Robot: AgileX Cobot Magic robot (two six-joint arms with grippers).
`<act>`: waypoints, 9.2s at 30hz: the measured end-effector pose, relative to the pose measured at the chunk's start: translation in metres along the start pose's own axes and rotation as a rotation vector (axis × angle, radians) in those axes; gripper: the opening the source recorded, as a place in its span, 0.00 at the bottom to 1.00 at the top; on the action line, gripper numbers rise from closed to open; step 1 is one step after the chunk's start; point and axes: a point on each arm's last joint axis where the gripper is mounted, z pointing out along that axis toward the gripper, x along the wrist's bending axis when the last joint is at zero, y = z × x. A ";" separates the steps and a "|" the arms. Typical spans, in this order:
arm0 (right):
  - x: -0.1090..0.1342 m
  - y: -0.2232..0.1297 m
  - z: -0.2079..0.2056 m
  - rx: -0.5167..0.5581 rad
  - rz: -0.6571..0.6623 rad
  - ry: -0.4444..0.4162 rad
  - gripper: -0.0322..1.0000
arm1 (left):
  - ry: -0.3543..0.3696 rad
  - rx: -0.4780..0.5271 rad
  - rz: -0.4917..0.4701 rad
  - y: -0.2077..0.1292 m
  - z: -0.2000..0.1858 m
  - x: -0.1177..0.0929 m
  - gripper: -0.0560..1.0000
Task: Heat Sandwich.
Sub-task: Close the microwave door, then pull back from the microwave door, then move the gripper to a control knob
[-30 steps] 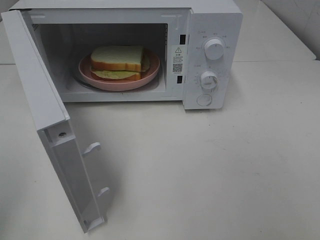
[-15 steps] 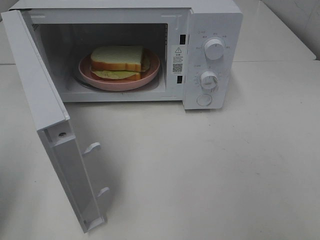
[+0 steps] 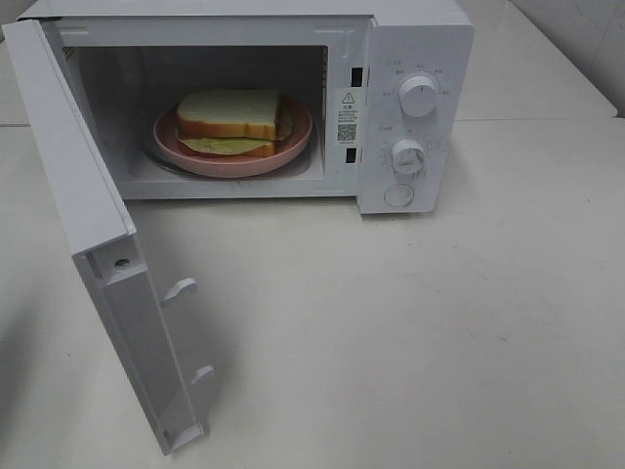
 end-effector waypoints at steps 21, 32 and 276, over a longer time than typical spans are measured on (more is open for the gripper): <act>0.000 0.000 0.000 0.000 0.000 0.000 0.77 | -0.247 -0.032 0.008 -0.002 0.048 -0.022 0.05; 0.000 0.000 0.000 0.000 0.000 0.000 0.77 | -0.387 -0.002 0.059 -0.006 0.062 -0.058 0.05; 0.000 0.000 0.000 0.000 0.000 0.000 0.77 | 0.024 0.253 -0.108 0.025 -0.175 -0.004 0.99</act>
